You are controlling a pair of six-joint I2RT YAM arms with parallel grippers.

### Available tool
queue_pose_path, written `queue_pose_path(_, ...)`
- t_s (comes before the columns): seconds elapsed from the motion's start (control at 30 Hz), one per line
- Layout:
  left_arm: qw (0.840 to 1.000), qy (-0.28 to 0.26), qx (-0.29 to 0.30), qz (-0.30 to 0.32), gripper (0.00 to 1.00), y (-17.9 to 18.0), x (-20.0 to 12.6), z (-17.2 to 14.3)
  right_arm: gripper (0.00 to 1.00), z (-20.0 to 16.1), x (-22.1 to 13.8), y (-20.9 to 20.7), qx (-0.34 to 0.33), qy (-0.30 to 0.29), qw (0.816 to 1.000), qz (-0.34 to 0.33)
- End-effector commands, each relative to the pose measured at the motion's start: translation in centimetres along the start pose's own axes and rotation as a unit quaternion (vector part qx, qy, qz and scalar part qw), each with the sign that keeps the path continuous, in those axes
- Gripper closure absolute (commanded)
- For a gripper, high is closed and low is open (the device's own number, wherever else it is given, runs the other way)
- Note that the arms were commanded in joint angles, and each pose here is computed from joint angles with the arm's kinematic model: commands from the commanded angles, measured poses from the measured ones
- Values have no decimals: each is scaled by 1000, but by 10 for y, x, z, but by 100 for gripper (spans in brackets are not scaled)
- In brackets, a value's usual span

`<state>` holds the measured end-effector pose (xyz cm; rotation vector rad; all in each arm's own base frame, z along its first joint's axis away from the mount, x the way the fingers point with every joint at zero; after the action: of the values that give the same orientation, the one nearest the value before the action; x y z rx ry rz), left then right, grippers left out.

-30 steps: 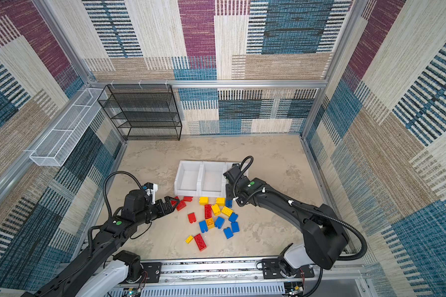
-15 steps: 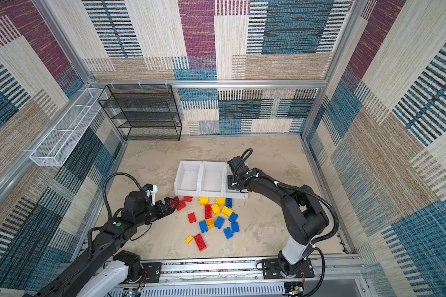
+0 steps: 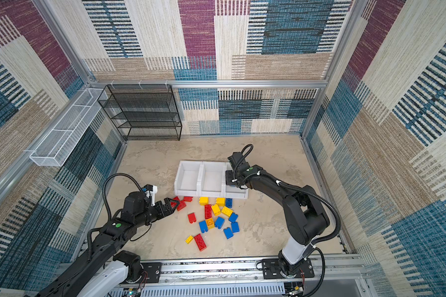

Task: Sort the legos into containers by color
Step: Place the lego in the container, then pick up the lego from the middle-left of the table.

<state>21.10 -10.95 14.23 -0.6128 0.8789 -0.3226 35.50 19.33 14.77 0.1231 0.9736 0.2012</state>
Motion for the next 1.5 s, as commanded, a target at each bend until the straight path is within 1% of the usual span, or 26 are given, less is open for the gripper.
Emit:
queue_pose_path(0.0, 1000, 6, 12, -13, 5, -6, -1, -2, 35, 4, -16, 0, 7, -16, 1000, 6)
queue_pose_path(0.13, 999, 25, 38, -12, 6, -14, 1, -10, 34, -4, -32, -6, 23, -29, 999, 9)
queue_pose_path(0.23, 997, 51, 64, -11, 7, -23, 6, -20, 34, -14, -41, -12, 37, -32, 999, 9)
queue_pose_path(0.33, 991, 82, 105, -7, 8, -36, 15, -35, 34, -24, -47, -17, 45, -30, 998, 9)
queue_pose_path(0.43, 980, 115, 160, -5, 11, -52, 25, -52, 34, -34, -50, -24, 55, -29, 998, 2)
queue_pose_path(0.5, 969, 138, 205, 2, 13, -61, 32, -62, 34, -40, -52, -27, 62, -28, 998, 0)
queue_pose_path(0.57, 953, 157, 259, 5, 14, -75, 37, -68, 34, -46, -54, -30, 68, -27, 997, 0)
queue_pose_path(0.67, 923, 189, 336, 2, 15, -92, 46, -79, 34, -50, -57, -33, 75, -28, 997, -3)
queue_pose_path(0.73, 903, 211, 375, -3, 18, -100, 52, -85, 34, -51, -59, -35, 78, -30, 997, -4)
queue_pose_path(0.9, 858, 242, 453, -8, 22, -115, 67, -95, 34, -54, -63, -37, 83, -34, 996, -7)
queue_pose_path(1.03, 825, 269, 498, 12, 27, -117, 82, -103, 34, -57, -65, -40, 87, -33, 996, -9)
queue_pose_path(1.13, 808, 286, 514, 20, 31, -118, 93, -109, 34, -59, -66, -41, 90, -33, 995, -10)
queue_pose_path(1.23, 798, 292, 527, 27, 33, -117, 99, -114, 34, -60, -67, -42, 91, -34, 995, -11)
queue_pose_path(1.47, 788, 293, 540, 44, 47, -113, 104, -117, 35, -62, -67, -44, 92, -33, 995, -14)
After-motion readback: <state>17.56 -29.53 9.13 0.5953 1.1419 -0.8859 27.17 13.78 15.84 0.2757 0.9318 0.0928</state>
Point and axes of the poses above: each gripper's point midway between its finger pads, its own x axis out along the fingers, its own y axis along the line the jaws close on, z = x × y, the point moved 4 cm from there along -x, back along the fingers, and after that the axes turned 2 degrees about x, right-handed, at the moved point
